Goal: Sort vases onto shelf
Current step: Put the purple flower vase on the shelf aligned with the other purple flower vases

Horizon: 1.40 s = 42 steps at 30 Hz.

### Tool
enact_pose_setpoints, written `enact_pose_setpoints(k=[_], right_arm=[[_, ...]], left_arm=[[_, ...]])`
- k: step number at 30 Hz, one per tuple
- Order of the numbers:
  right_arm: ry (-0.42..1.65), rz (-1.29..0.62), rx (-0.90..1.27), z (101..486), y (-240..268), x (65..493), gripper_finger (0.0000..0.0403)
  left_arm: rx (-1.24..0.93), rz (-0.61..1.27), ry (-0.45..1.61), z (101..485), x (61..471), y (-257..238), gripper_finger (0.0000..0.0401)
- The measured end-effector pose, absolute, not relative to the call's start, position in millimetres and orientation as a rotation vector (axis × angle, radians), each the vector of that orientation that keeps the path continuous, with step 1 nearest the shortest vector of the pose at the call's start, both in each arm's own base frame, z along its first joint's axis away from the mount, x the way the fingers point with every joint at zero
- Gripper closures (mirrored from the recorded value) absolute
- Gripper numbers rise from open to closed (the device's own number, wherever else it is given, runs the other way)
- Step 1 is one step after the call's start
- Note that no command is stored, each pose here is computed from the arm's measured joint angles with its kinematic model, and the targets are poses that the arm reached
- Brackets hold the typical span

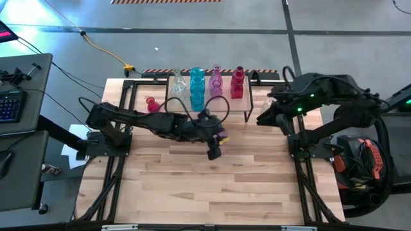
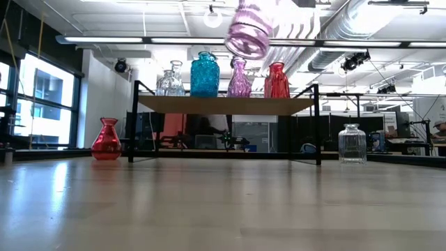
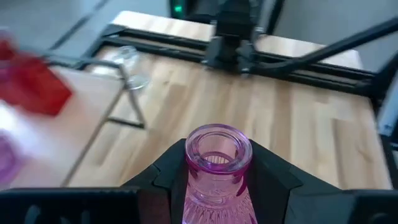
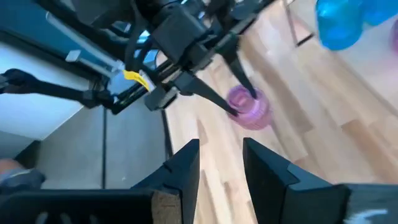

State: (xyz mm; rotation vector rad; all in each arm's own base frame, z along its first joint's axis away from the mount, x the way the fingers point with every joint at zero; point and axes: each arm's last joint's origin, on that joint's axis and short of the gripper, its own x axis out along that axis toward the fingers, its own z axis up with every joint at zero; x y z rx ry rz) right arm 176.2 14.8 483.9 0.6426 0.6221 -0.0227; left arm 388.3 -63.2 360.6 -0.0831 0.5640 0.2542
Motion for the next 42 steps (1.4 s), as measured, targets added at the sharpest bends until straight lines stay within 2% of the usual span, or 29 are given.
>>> enact_pose_setpoints(k=[10, 18, 23, 29, 35, 42], right_arm=[[0.553, -0.064, 0.533, 490.6, 11.0, 157.1, 0.0299], [0.487, -0.045, 0.429, 497.7, 9.1, 138.6, 0.0299], [0.432, -0.061, 0.389, 503.0, 6.8, 120.4, 0.0299], [0.386, -0.112, 0.363, 506.1, 4.1, 107.2, 0.0299], [0.394, -0.115, 0.352, 505.4, 3.9, 105.7, 0.0299], [0.437, -0.123, 0.333, 501.5, 3.6, 100.9, 0.0299]], left_arm=[[-0.093, 0.487, 0.53, 367.9, 365.1, -84.7, 0.0281], [-0.133, 0.731, 0.361, 371.4, 355.5, -101.9, 0.0281], [-0.189, 0.827, 0.271, 351.9, 356.9, -107.5, 0.0281], [-0.174, 0.85, 0.2, 323.4, 367.8, -103.0, 0.0281], [-0.111, 0.798, 0.137, 317.9, 383.0, -83.0, 0.0281], [-0.076, 0.841, 0.161, 307.9, 388.5, -51.4, 0.0279]])
